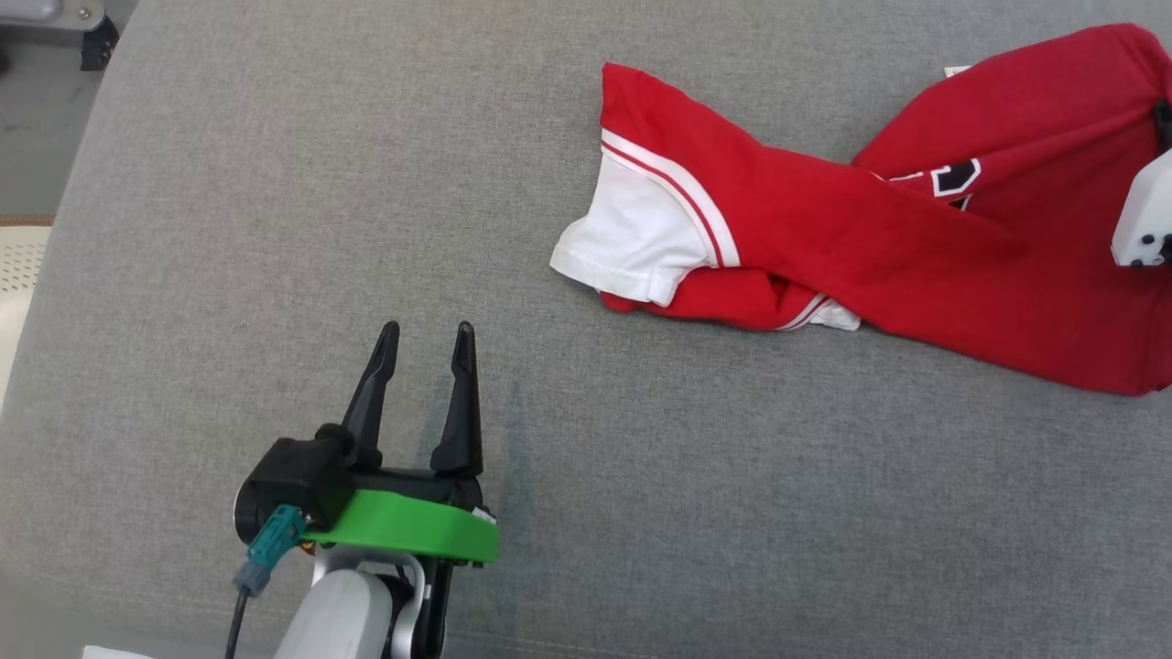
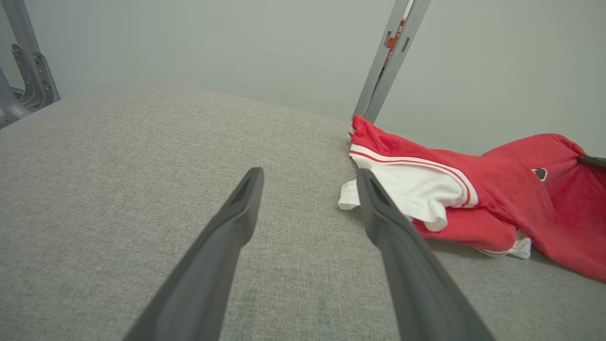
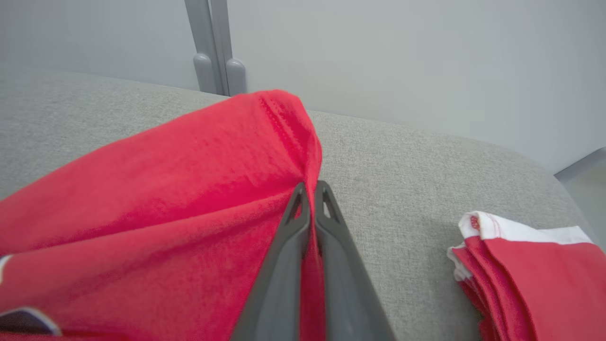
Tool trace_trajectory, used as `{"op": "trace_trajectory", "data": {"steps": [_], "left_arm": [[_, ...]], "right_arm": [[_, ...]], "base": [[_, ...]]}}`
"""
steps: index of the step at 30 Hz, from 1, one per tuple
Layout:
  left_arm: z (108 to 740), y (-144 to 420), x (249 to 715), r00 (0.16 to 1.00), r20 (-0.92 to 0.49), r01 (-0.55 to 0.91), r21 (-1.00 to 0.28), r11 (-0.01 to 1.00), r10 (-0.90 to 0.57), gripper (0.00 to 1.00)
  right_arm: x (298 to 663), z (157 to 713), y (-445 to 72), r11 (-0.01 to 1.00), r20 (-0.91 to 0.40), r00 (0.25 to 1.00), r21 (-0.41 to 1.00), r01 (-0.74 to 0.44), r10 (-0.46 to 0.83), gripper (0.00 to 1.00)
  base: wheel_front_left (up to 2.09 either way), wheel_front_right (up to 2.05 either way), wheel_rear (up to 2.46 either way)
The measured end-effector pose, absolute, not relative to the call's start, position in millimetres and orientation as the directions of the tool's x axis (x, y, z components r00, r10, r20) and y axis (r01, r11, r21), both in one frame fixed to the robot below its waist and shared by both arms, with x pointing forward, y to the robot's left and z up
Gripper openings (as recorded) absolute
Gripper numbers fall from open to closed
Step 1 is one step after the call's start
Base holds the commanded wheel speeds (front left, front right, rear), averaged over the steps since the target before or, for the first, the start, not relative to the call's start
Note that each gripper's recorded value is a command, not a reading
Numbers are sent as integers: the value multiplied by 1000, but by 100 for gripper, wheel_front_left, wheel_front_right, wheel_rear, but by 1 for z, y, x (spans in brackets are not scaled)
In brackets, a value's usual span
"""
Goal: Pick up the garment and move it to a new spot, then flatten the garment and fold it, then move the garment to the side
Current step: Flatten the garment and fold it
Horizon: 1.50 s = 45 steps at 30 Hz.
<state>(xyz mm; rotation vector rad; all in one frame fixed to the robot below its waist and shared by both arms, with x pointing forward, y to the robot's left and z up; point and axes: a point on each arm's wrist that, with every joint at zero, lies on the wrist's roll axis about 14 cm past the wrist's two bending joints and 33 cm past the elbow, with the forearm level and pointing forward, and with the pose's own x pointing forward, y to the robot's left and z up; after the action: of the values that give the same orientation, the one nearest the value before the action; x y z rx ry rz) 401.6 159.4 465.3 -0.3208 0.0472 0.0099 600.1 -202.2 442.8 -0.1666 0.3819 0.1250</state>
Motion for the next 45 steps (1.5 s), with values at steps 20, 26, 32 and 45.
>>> {"op": "trace_trajectory", "data": {"steps": [20, 26, 32, 45], "left_arm": [[465, 137, 397, 996, -52, 56, -309, 949, -75, 100], [455, 109, 397, 982, -79, 140, -299, 944, -171, 100], [458, 69, 412, 951, -63, 274, -288, 917, -304, 100], [420, 24, 447, 894, -172, 368, -246, 897, -414, 100]], "right_arm": [[575, 487, -201, 985, -132, 985, -121, -124, 108, 100], [531, 485, -192, 988, -78, 987, -56, -145, 141, 100], [481, 466, -191, 992, -85, 989, 29, -121, 123, 100], [441, 455, -223, 997, -103, 995, 74, 6, 2, 100]], "base": [[0, 0, 0], [0, 0, 0], [0, 0, 0], [0, 0, 0]]}}
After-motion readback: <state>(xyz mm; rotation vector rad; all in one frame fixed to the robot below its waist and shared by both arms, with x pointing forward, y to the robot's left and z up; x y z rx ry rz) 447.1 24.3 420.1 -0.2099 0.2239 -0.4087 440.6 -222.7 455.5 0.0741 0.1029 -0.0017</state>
